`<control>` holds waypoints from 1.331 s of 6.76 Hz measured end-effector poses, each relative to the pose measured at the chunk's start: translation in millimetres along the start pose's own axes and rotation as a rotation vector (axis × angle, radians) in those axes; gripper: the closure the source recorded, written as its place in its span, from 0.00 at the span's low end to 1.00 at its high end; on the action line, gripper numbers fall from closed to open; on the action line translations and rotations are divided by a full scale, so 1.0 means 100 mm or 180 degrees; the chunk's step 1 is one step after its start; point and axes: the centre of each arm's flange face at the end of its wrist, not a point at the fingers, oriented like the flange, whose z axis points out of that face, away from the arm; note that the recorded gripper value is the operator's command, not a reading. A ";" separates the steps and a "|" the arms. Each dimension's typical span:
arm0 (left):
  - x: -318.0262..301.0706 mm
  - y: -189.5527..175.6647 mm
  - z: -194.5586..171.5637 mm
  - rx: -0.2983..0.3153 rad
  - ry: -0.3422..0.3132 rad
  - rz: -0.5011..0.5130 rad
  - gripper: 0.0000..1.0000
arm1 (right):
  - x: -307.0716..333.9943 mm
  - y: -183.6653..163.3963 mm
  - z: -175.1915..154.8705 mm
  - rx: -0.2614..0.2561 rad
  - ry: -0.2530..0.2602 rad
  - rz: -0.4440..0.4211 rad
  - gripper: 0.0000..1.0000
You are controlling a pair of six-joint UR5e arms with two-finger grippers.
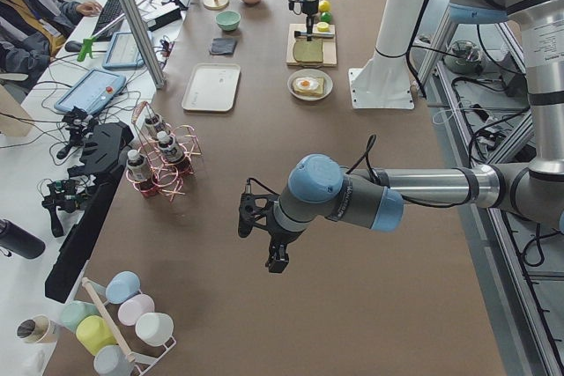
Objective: Make sandwich and place on tray
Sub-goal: 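Carry the bread slice to the plate and lay it on the egg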
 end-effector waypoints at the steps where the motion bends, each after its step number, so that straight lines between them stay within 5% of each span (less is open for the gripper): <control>1: 0.00 0.00 0.00 -0.0001 0.0000 -0.0001 0.03 | -0.18 -0.06 -0.10 0.0004 -0.0128 0.0009 1.00; 5: -0.01 0.01 0.01 -0.0008 0.0000 -0.0008 0.03 | -0.96 -0.15 -0.38 0.0019 -0.0578 0.0143 1.00; 9: 0.00 0.00 0.01 -0.0004 0.0004 -0.0004 0.03 | -1.37 -0.05 0.22 -0.0122 -0.0825 0.0214 1.00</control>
